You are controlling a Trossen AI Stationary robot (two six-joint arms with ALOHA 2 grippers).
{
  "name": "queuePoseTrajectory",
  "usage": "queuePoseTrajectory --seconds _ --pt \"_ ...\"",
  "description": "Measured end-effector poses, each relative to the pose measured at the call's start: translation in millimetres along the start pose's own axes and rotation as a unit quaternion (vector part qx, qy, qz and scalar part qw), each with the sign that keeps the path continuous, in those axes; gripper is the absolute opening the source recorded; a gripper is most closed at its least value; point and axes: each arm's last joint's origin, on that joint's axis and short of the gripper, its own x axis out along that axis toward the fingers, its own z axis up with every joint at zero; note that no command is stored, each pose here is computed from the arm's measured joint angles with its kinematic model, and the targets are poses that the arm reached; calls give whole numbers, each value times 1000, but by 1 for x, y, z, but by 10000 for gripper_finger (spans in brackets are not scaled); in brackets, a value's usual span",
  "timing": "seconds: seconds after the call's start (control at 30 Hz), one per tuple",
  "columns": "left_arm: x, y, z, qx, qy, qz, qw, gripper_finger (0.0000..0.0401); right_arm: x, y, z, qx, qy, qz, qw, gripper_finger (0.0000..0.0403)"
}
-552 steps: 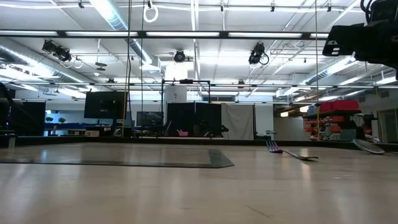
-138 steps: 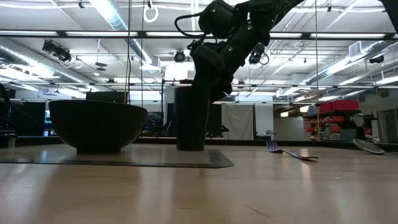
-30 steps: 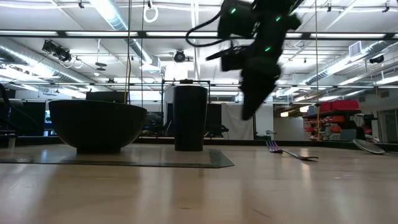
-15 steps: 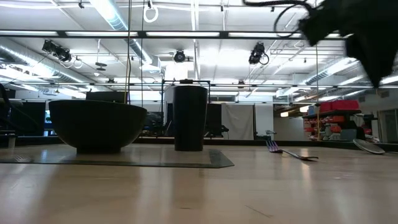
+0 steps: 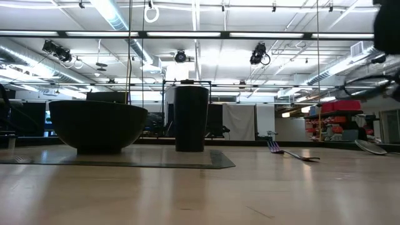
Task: Pick & Place Utensil
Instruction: Put the straw into the black cup on the table mat
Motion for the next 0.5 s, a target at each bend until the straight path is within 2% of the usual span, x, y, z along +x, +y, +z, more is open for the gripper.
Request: queuePoseTrajectory --seconds 0.07,0.27,0.5 --pt "0 0 0 0 0 0 1000 181 11 -2 2 -3 10 3 1000 292" --pt "0 0 0 0 0 0 1000 181 37 2 12 -35 27 71 997 257" --pt "0 0 0 1 0 3 1000 181 45 3 14 -53 54 102 992 205"
